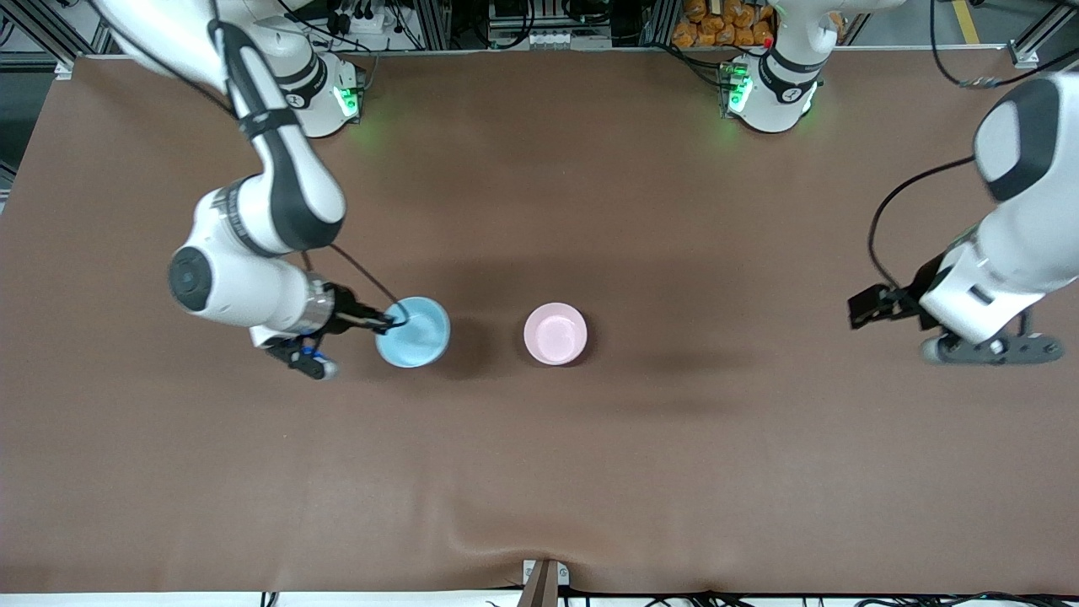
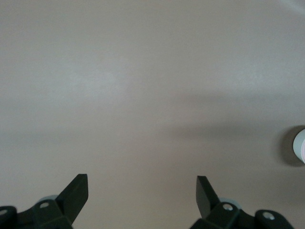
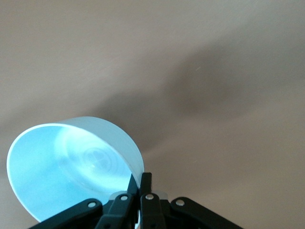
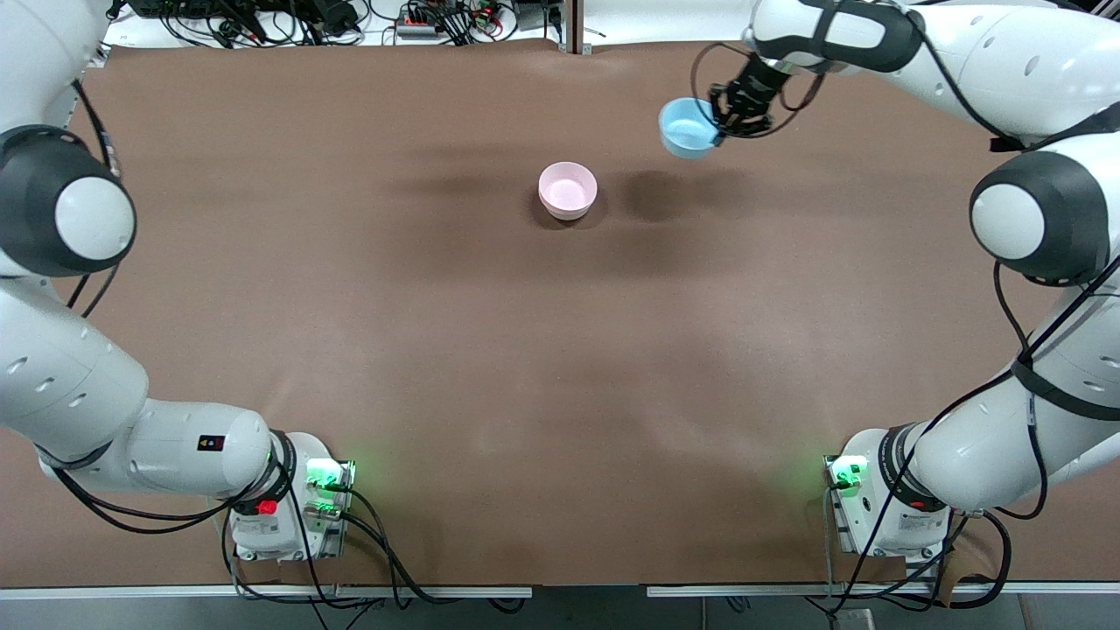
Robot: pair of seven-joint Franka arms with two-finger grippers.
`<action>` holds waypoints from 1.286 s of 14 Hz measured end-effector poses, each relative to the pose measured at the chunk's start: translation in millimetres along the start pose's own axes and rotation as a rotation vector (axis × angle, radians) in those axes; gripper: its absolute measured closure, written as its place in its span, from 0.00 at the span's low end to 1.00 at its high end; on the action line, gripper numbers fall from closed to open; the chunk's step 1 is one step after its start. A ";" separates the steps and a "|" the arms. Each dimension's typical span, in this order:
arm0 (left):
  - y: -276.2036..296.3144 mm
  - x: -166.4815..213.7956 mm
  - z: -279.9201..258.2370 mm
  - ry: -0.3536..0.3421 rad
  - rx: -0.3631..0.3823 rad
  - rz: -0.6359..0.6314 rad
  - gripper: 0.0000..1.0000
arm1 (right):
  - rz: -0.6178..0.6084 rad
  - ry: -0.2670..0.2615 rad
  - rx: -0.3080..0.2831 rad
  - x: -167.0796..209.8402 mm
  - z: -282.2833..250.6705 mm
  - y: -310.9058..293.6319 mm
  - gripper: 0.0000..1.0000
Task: Stack pink and blue bowls on white bowl
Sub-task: 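Carry the blue bowl with the right gripper onto the pink bowl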
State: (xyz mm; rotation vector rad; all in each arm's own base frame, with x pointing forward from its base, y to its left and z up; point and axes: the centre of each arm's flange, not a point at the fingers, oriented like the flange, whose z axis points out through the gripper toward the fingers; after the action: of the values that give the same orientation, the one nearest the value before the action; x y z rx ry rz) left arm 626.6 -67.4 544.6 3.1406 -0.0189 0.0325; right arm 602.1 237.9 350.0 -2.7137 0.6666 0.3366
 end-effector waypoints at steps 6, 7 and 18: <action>-16.5 -62.2 -86.6 -0.025 0.018 -0.018 0.00 | 0.076 0.013 0.075 -37.3 47.2 -56.8 0.97; -16.8 -71.4 -96.0 -0.031 0.020 -0.018 0.00 | 0.087 0.028 0.080 -45.2 60.0 -66.4 0.97; -54.6 -75.9 -101.4 -0.023 -0.030 -0.009 0.00 | 0.084 0.112 0.091 -103.8 173.6 -110.0 0.97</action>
State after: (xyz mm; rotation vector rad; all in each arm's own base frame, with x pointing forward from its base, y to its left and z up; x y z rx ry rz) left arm 549.4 -11.8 644.4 3.1110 -0.0048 -0.0035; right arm 539.9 435.6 249.6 -2.6385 0.8088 0.1707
